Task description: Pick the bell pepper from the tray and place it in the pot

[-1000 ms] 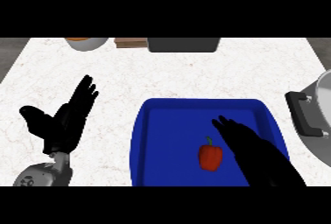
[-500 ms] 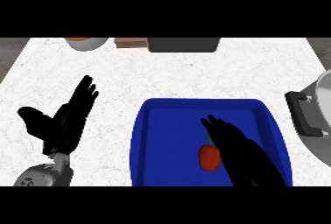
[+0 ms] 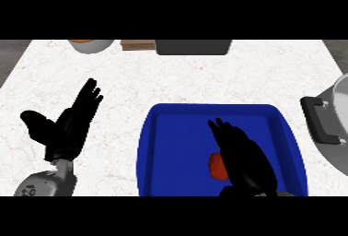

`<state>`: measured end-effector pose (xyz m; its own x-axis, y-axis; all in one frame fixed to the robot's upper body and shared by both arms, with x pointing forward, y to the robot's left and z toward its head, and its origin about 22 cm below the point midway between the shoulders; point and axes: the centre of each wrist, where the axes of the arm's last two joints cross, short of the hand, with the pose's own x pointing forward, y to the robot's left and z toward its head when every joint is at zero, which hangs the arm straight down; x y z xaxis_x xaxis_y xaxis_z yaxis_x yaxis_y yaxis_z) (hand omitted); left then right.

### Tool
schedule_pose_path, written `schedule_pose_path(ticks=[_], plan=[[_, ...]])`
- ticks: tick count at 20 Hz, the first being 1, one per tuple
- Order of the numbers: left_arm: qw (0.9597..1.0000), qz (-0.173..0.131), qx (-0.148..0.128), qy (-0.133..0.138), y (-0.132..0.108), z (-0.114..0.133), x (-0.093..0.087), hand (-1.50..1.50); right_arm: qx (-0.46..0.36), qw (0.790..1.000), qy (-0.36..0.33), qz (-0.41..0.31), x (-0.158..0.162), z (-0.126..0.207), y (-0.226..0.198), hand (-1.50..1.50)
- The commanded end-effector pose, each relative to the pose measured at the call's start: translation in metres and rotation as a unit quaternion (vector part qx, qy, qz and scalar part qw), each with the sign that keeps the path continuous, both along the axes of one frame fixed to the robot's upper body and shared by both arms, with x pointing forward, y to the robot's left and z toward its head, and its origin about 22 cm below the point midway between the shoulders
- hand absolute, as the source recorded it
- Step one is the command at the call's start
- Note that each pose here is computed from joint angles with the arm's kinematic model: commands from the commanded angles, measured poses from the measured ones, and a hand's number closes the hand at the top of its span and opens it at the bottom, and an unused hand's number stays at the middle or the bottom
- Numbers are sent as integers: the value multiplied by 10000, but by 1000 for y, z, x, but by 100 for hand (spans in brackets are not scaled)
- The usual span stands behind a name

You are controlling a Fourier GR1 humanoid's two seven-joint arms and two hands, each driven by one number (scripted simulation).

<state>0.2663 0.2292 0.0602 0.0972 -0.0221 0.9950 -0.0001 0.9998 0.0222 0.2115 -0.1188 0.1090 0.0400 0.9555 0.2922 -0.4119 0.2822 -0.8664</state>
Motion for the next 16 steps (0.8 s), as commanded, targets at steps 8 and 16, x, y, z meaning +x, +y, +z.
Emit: schedule_pose_path(ticks=[8,16], plan=[[10000,50,-42,-29,-4,-15,-7,0,-946,9935,586,-251,7,-27,9,-150],[10000,14,15,-79,9,0,-2,0,-1040,9904,866,-277,23,-62,6,-150]])
